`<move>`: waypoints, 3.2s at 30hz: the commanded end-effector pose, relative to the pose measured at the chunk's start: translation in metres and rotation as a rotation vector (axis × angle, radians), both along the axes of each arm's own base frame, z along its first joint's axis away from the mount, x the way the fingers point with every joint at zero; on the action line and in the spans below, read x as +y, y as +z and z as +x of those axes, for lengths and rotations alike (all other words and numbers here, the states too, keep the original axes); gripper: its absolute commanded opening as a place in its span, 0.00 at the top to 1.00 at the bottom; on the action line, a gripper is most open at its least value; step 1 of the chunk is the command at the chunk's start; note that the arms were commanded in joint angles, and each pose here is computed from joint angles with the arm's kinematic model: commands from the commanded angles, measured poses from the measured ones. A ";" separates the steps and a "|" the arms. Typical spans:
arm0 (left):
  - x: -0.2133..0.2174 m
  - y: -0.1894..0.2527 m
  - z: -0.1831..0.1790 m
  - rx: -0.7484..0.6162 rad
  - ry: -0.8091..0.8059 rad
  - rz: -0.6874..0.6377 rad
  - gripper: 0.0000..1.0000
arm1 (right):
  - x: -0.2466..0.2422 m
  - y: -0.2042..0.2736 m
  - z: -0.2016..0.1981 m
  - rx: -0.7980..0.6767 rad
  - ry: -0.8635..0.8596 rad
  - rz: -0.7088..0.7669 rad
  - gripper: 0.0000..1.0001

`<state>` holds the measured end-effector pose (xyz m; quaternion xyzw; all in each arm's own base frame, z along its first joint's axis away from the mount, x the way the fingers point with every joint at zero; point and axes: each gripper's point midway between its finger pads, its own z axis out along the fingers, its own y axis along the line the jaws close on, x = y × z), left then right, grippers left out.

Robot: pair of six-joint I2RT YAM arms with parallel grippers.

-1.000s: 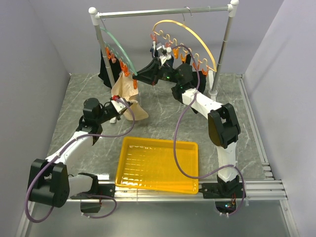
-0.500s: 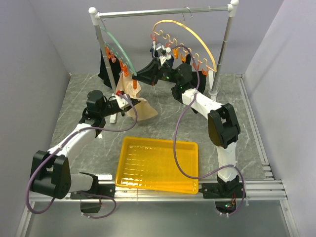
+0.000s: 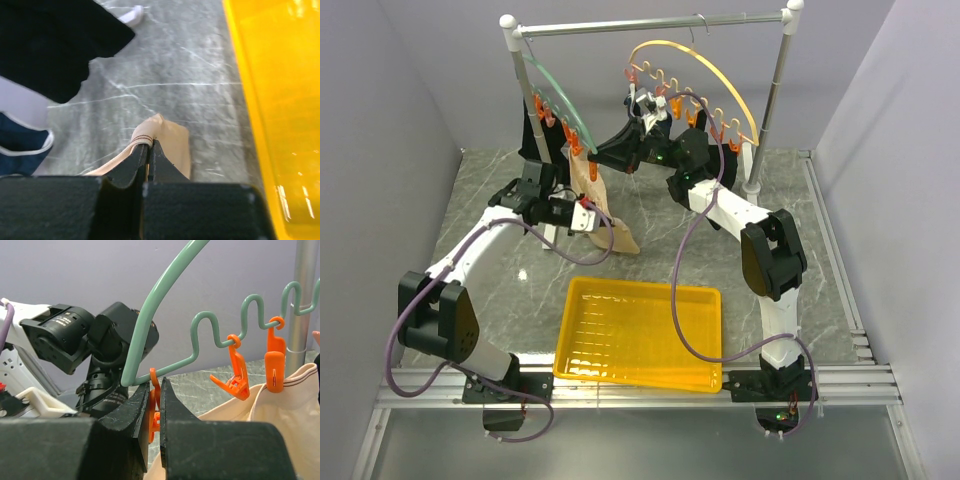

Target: Clip the underwear to the hanger

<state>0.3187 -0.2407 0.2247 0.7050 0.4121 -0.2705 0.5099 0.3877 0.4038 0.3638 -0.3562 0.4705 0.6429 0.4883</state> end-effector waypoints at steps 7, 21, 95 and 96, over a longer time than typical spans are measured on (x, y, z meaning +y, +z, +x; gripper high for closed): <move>0.007 0.006 -0.027 -0.284 -0.189 0.081 1.00 | -0.008 0.013 -0.004 -0.028 -0.013 0.013 1.00; 0.005 0.050 -0.004 -0.341 0.052 -0.061 1.00 | -0.014 0.016 0.000 -0.045 -0.027 0.015 1.00; 0.004 0.093 0.084 -0.394 0.277 -0.150 1.00 | -0.007 -0.025 0.015 -0.138 -0.204 -0.148 1.00; 0.004 0.095 0.084 -0.398 0.280 -0.154 1.00 | -0.007 -0.026 0.015 -0.140 -0.205 -0.151 1.00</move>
